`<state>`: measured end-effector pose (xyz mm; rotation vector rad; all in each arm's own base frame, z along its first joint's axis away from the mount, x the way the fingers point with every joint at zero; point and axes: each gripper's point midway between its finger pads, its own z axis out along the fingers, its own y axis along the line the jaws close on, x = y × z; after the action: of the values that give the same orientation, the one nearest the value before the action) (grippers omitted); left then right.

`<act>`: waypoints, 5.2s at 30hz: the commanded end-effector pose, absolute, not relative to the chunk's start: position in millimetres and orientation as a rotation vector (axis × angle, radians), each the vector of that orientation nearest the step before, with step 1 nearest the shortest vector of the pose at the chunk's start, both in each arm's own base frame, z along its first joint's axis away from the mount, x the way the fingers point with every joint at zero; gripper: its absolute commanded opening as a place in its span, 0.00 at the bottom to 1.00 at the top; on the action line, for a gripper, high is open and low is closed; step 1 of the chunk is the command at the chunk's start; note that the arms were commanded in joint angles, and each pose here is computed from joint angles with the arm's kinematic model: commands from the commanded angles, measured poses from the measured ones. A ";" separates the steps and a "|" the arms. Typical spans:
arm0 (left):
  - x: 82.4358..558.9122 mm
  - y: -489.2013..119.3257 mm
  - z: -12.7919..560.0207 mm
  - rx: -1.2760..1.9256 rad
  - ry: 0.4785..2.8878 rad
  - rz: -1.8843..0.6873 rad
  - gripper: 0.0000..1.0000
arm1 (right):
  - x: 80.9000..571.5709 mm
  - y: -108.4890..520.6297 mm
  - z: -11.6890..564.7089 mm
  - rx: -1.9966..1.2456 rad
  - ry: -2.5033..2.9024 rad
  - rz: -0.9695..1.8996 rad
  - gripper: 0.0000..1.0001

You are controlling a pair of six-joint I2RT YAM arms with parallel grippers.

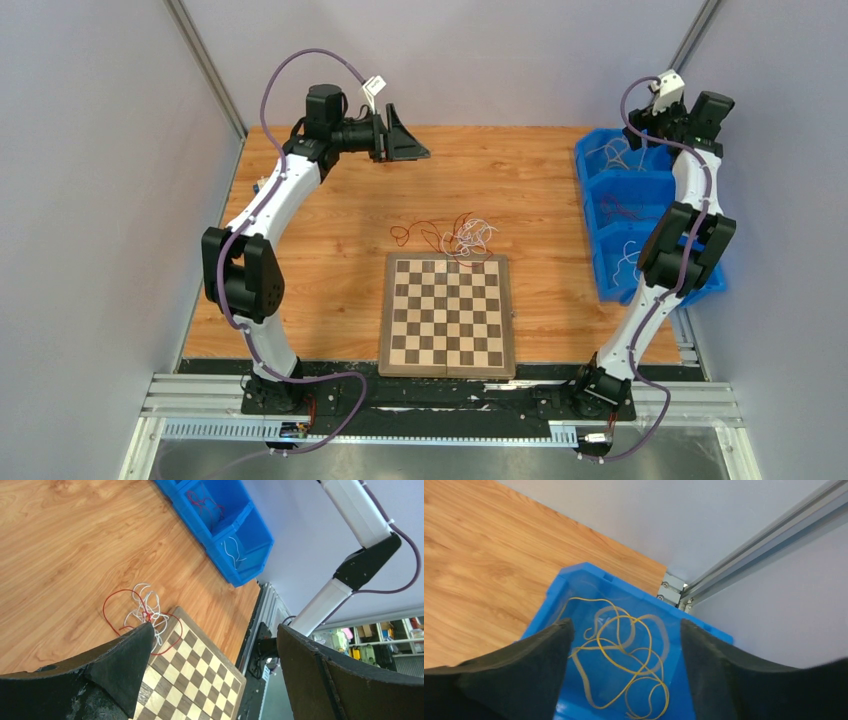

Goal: Untangle the cables

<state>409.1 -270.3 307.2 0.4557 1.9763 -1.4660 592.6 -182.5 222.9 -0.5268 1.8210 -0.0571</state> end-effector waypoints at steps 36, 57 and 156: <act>368.9 -257.0 159.2 0.623 2.244 -1.391 0.83 | 405.2 207.1 71.7 -1.331 2.028 0.816 0.32; 393.9 -297.5 63.1 1.223 2.248 -0.919 0.49 | 405.8 205.4 82.9 -1.339 2.006 0.764 0.00; 481.4 -250.4 180.4 0.511 2.077 -1.142 0.77 | 427.5 222.0 136.8 -1.163 1.985 0.881 0.54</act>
<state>471.9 -252.2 175.7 0.5458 2.0925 -1.0896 415.6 197.8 86.6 -1.2821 2.0722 0.7603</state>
